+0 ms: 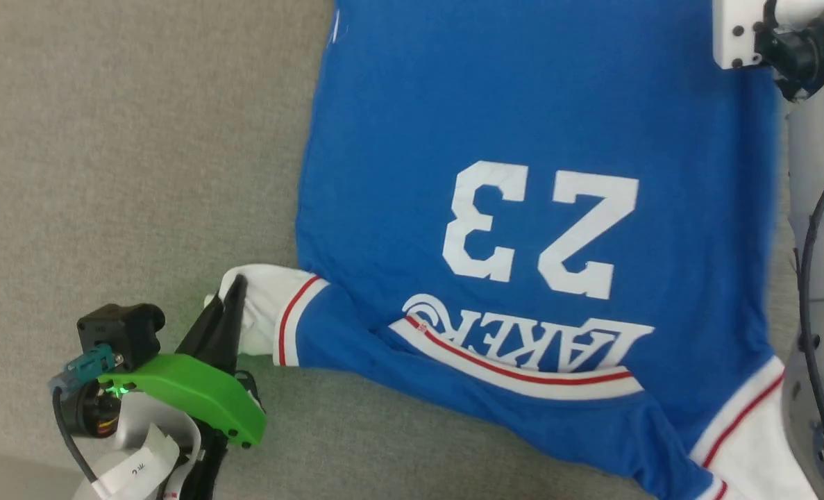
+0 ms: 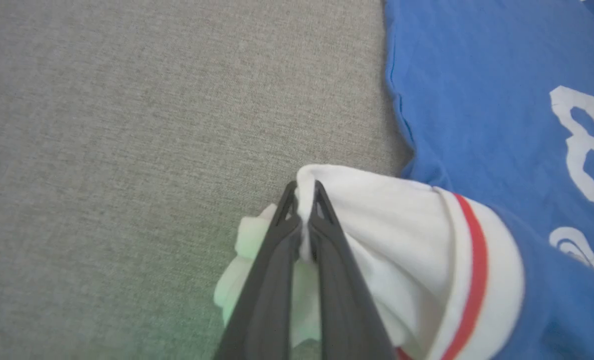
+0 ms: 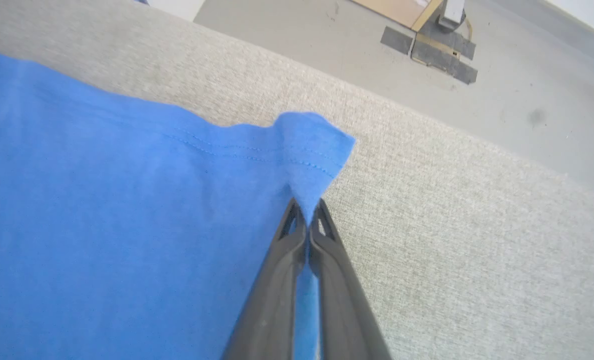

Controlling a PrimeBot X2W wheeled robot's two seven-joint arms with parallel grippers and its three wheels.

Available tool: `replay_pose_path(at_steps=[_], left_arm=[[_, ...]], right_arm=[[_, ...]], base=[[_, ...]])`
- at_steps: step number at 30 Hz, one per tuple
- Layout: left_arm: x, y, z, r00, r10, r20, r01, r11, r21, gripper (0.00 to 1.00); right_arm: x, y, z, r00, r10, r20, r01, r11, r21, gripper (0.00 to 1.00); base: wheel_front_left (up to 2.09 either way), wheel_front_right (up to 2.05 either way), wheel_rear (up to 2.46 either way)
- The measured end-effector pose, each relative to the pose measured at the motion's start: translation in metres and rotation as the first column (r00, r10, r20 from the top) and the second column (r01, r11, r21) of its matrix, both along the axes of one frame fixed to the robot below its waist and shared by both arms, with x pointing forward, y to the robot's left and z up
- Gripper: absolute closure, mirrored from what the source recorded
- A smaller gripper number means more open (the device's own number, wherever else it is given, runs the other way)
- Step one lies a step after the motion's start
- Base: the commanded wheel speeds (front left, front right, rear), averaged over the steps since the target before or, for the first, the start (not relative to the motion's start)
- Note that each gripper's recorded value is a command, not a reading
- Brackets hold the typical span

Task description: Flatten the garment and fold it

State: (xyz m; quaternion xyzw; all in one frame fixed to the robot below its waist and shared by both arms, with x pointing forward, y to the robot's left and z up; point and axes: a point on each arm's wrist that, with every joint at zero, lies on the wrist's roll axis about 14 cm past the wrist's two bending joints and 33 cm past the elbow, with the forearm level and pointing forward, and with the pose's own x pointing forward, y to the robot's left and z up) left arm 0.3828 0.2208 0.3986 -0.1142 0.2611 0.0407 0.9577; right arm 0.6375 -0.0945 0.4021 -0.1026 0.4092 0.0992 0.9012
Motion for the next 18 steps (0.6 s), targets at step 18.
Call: replay_pose_path(at_steps=[18], left_arm=[[-0.003, -0.039, 0.048, 0.983, -0.121, 0.141, 0.126, 0.992, -0.022, 1.00]], right_arm=[[-0.193, -0.107, 0.048, 0.999, -0.052, -0.004, 0.052, 0.997, 0.054, 1.00]], base=[[0.00, 0.00, 0.00]])
